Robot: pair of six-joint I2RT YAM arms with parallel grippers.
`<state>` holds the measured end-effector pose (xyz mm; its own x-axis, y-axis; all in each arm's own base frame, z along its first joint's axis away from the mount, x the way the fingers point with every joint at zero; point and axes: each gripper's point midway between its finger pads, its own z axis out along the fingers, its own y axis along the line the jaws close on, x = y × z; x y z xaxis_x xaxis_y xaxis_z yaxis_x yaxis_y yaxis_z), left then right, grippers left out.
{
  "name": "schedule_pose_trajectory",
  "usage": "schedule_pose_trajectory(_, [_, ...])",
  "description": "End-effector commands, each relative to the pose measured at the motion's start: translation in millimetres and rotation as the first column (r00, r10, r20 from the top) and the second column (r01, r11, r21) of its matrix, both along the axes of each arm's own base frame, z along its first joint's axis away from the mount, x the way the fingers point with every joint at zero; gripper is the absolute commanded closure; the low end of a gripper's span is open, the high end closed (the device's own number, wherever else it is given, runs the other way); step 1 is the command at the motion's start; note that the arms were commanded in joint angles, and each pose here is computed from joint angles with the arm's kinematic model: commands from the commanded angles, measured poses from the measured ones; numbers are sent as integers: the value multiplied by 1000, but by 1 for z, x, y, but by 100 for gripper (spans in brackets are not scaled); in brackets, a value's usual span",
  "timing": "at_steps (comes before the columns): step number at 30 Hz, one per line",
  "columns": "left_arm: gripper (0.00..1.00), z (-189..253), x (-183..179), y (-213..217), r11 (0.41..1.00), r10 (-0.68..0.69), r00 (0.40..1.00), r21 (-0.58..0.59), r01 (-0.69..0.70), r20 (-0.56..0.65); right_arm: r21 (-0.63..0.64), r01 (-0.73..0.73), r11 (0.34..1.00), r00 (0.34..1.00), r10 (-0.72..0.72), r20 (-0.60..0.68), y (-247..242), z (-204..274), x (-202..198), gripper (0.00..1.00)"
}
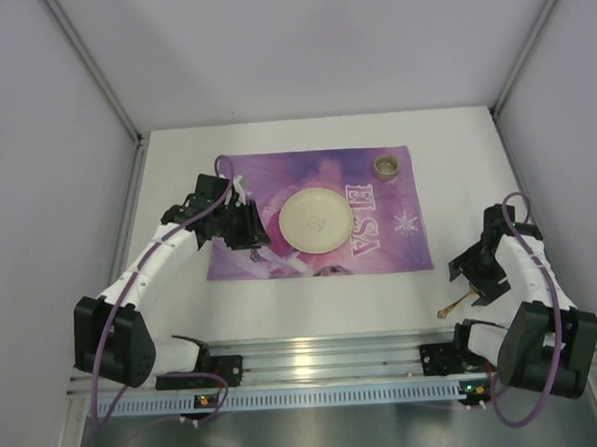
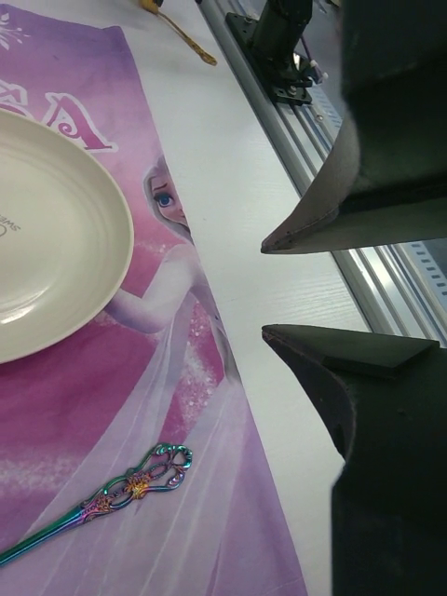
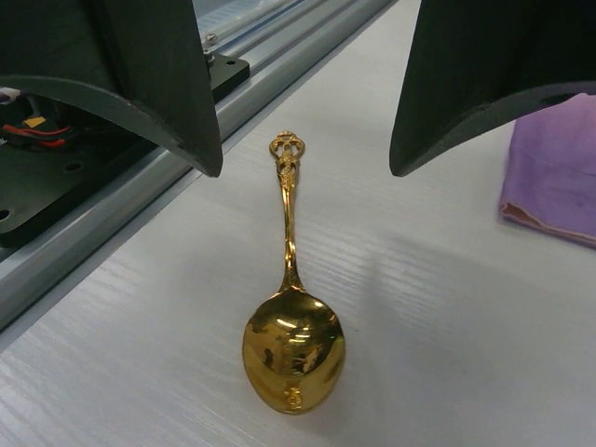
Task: Set the dinner table for one person
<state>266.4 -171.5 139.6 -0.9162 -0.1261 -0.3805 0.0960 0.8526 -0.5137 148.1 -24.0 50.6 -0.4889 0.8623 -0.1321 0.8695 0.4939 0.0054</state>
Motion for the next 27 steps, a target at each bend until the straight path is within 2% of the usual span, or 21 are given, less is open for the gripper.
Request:
schedule_pose_trajectory(1, [59,11,7,-9,998,-51,997,-37,54,60,-45,78,996,997,-78,11,-9,-13,2,28])
schedule_pose_trajectory(10, [59,14,-4,-8,995,-94,994,-38,97,56,-104,115,988,993,-114,8,-20,-28,5,34])
schedule_pose_trajectory(14, [60,11,-5,-9,996,-70,996,-51,72,49,-120,91,988,996,-92,-2,-27,-34,16,43])
schedule_pose_trajectory(17, [60,6,-5,-6,998,-44,999,-38,45,29,-118,62,991,998,-65,-24,-31,-44,30,54])
schedule_pose_trajectory(19, [60,7,-4,-5,999,-25,999,-33,26,24,-107,49,993,998,-52,-28,-32,-46,38,67])
schedule_pose_trajectory(20, [60,8,-4,-4,999,-19,1000,-34,19,21,-98,37,994,999,-41,-36,-32,-51,42,79])
schedule_pose_trajectory(22, [60,10,-2,-5,999,-9,1000,-37,9,21,-79,31,996,999,-34,-28,-29,-54,47,90])
schedule_pose_trajectory(23, [60,8,-1,-4,1000,-5,1000,-30,6,14,-74,24,997,999,-26,-26,-29,-58,51,100])
schedule_pose_trajectory(27, [61,5,2,-1,1000,11,1000,-2,-11,-11,-52,-4,999,1000,3,-16,-30,-62,68,100])
